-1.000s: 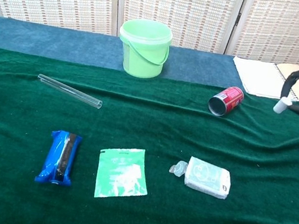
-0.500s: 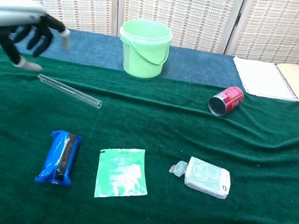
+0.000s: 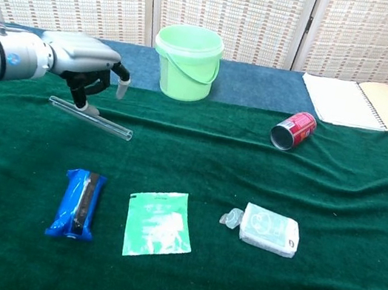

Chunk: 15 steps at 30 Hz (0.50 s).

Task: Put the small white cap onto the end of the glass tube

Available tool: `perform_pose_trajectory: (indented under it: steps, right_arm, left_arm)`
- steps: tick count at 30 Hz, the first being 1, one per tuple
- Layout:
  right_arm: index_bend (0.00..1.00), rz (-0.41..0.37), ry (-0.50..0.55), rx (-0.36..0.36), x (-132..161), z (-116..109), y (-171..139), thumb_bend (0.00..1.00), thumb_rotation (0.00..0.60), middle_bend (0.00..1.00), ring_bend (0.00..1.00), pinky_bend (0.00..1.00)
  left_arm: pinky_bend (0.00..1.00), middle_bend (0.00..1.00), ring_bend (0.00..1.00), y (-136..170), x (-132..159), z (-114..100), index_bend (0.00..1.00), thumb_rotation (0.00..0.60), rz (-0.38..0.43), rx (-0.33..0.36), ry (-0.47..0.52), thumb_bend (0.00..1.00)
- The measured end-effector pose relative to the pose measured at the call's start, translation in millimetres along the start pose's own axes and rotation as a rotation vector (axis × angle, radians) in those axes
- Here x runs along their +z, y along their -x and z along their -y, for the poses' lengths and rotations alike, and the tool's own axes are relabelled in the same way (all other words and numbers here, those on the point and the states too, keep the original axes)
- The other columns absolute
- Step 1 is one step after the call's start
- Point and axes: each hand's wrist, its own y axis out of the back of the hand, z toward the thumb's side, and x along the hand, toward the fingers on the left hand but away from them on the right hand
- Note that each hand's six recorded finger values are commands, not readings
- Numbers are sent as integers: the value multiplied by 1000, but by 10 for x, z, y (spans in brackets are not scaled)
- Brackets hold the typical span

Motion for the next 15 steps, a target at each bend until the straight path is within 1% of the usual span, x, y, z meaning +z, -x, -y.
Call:
perform_pose_trajectory:
  steps: [7, 10, 15]
  right_arm:
    - [724, 13, 1, 11, -45, 26, 28, 619, 600, 993, 1000, 1000]
    - [724, 13, 5, 13, -44, 36, 37, 620, 600, 993, 1000, 1000]
    - [724, 19, 11, 9, -62, 24, 35, 620, 600, 993, 1000, 1000]
  left_arm:
    - [764, 820, 736, -59, -72, 203, 451, 600, -44, -50, -11, 313]
    - [776, 823, 737, -72, -93, 258, 475, 600, -58, -61, -5, 324]
    - [779, 825, 738, -109, -145, 319, 479, 600, -81, -71, -4, 338]
